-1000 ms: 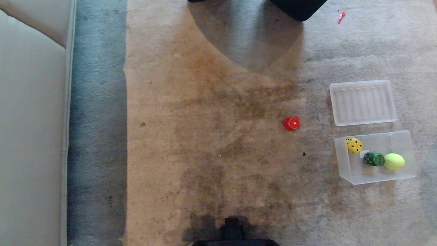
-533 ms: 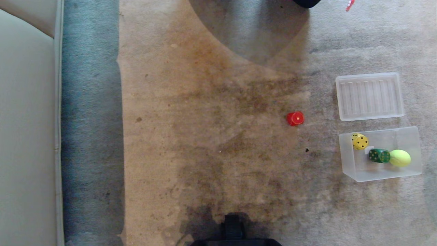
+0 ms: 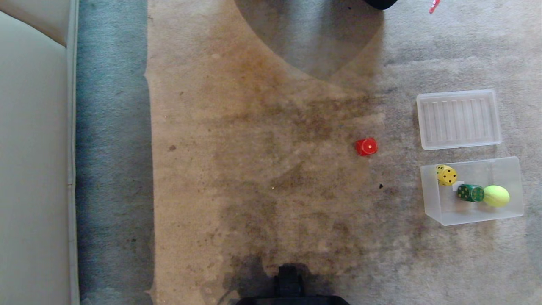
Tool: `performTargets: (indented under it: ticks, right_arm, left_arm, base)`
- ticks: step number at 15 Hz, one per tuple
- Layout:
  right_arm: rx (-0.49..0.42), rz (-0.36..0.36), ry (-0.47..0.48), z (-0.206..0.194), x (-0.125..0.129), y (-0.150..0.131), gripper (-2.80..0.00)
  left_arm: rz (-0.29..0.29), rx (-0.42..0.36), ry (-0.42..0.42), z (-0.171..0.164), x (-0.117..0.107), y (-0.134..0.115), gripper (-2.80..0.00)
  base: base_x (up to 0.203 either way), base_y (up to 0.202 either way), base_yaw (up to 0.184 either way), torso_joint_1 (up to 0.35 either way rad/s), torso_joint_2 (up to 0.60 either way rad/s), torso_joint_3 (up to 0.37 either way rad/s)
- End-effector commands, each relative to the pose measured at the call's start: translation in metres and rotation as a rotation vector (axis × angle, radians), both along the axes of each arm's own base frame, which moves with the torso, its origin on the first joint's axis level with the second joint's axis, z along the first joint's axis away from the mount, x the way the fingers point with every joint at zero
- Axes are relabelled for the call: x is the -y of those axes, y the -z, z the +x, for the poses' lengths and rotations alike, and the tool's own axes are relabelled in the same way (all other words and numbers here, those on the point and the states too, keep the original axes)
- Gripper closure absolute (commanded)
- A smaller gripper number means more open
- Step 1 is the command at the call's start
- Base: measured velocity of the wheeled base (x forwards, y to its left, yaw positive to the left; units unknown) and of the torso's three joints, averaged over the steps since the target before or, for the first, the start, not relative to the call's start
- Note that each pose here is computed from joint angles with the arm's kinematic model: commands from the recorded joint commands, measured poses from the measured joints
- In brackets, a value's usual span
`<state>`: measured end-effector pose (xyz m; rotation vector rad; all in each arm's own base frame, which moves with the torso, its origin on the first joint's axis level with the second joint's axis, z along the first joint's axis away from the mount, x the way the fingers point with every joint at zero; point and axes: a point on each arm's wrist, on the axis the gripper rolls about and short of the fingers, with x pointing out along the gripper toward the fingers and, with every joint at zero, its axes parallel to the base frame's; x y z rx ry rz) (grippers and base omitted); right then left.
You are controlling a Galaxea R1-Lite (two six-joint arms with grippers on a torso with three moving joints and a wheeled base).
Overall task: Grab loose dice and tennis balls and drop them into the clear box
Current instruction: Find toys out of the box, then pick up toys out of the box
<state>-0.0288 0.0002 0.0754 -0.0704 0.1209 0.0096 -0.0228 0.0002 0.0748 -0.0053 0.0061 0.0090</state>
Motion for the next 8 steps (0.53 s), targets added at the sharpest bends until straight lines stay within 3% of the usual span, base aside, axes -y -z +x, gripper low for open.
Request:
performTargets:
  ticks: [1,5,8]
  right_arm:
    - [0.006,-0.001,-0.003,-0.001,0.000,-0.006,0.00]
    - [-0.075,0.004,-0.020,0.005,0.000,-0.071,0.00]
    - [-0.248,0.041,-0.038,0.037,-0.001,-0.093,0.00]
  left_arm:
    - [-0.001,0.000,0.000,0.000,0.000,0.000,0.00]
    - [-0.001,0.000,0.000,0.000,0.000,0.000,0.00]
    - [-0.001,0.000,0.000,0.000,0.000,0.000,0.00]
  base:
    - [0.000,0.000,0.000,0.000,0.00,0.000]
    - [0.000,0.000,0.000,0.000,0.00,0.000]
    - [0.000,0.000,0.000,0.000,0.00,0.000]
